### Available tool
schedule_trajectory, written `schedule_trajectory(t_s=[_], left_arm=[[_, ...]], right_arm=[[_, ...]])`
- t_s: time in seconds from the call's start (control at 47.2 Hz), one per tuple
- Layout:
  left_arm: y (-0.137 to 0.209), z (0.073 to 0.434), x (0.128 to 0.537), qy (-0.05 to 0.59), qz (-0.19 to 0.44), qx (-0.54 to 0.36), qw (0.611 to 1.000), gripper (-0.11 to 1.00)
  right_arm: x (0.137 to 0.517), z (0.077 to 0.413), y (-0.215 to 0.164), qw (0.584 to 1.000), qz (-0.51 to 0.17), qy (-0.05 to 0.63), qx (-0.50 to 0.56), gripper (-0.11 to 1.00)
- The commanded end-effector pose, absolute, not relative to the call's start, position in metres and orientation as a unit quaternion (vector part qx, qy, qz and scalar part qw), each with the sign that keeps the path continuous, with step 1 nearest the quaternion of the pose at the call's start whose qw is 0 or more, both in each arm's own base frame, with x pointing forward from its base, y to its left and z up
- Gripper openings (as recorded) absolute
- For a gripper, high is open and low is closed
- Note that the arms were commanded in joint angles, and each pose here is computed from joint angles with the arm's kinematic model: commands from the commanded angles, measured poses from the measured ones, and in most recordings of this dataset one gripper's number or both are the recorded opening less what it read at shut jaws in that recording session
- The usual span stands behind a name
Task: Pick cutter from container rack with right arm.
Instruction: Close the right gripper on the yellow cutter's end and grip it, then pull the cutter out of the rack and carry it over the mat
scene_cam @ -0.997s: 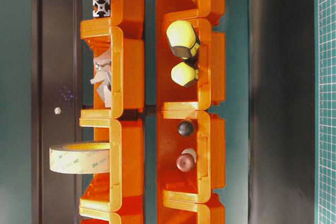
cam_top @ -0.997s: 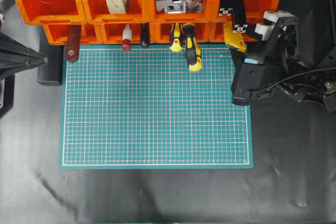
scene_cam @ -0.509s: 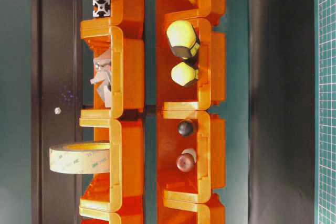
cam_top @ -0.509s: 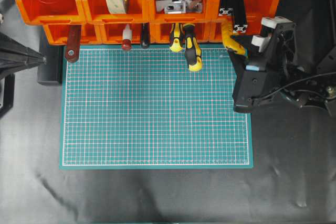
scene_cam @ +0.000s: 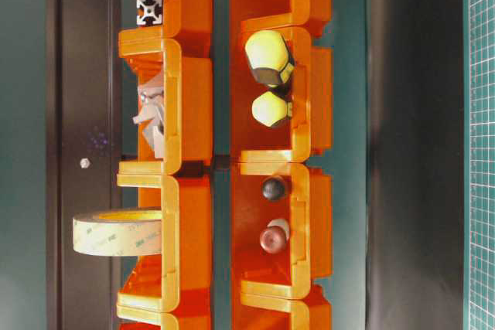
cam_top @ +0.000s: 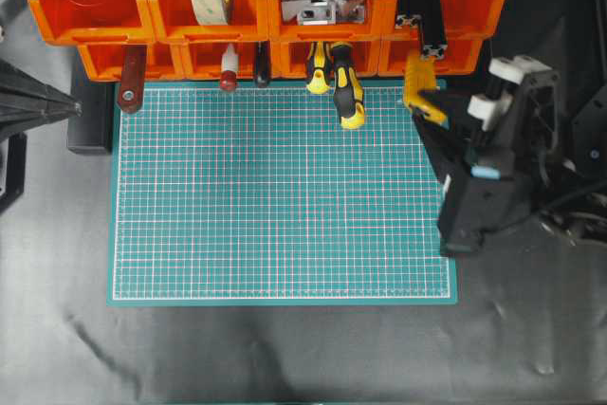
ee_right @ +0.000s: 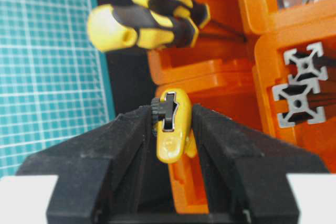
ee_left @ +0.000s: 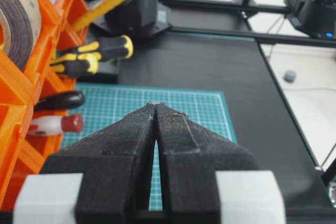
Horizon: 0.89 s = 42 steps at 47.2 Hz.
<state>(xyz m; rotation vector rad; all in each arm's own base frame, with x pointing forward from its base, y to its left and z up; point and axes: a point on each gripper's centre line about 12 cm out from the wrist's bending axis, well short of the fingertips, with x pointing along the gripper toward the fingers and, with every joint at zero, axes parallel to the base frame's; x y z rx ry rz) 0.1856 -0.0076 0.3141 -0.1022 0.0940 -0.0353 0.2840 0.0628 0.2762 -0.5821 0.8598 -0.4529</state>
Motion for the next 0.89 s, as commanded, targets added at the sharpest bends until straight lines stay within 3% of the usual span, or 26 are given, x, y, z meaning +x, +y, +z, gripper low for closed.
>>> schedule_trajectory(t_s=[0.0, 0.509, 0.869], left_arm=[[-0.007, 0.323, 0.183, 0.04, -0.017, -0.051, 0.998, 0.0], [-0.006, 0.344, 0.162, 0.016, -0.017, -0.053, 0.998, 0.0], [-0.006, 0.348, 0.159, 0.008, -0.018, -0.081, 0.997, 0.0]], right_arm=[[0.284, 0.295, 0.074, 0.853, -0.214, 0.393, -0.268, 0.27], [0.286, 0.35, 0.144, 0.901, -0.114, 0.32, -0.269, 0.27], [0.331, 0.304, 0.171, 0.906, -0.023, 0.305, -0.293, 0.27]])
